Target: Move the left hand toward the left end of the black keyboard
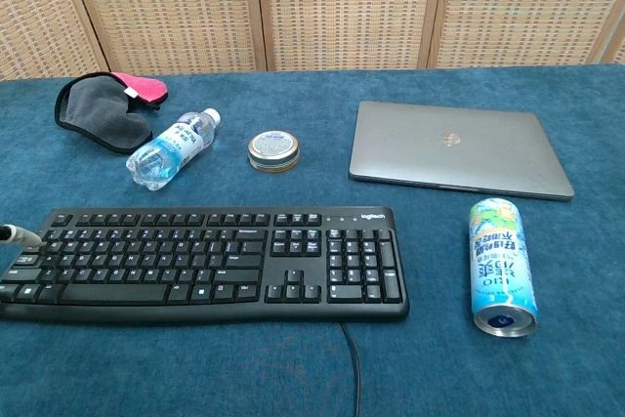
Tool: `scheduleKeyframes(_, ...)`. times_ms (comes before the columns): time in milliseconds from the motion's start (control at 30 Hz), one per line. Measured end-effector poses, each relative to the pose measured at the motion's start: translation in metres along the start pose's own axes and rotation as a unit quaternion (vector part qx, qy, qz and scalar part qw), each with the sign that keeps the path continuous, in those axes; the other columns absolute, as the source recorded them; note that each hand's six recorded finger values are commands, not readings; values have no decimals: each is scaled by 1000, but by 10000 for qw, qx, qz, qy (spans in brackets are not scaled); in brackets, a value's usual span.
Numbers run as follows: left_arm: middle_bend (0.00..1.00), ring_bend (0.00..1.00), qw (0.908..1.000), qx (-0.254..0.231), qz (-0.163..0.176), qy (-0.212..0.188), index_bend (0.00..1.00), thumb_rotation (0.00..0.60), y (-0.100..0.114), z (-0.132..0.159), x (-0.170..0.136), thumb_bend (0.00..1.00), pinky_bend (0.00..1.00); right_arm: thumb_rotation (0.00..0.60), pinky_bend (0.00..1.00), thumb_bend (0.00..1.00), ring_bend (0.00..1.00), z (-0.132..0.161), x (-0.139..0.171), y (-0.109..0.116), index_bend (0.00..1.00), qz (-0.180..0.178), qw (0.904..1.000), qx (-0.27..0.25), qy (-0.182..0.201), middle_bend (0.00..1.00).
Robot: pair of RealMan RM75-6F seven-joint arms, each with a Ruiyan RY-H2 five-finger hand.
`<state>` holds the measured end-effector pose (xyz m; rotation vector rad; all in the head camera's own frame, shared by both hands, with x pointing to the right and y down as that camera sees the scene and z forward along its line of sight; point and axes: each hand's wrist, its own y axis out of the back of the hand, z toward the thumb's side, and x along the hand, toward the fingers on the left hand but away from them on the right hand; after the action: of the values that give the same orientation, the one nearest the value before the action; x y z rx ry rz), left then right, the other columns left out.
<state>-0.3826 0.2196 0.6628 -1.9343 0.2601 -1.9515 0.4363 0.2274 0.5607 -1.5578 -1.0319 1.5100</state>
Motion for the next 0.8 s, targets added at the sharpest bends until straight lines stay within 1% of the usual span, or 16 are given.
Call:
scheduleKeyframes(233, 617, 545, 10000, 25, -20, 33, 0, 600, 0, 1, 2, 791, 370, 600, 0, 2, 0, 0, 0, 0, 0, 1, 10000, -10, 7, 0)
scheduleKeyframes(533, 617, 545, 9998, 60, -149, 73, 0, 600, -6, 0, 4, 794, 370, 600, 0, 2, 0, 0, 0, 1, 0, -1, 10000, -20, 15, 0)
scheduleKeyframes(800, 617, 545, 10000, 35, -68, 45, 0, 600, -2, 1, 2, 794, 370, 600, 0, 2, 0, 1, 1, 1, 0, -9, 10000, -15, 19, 0)
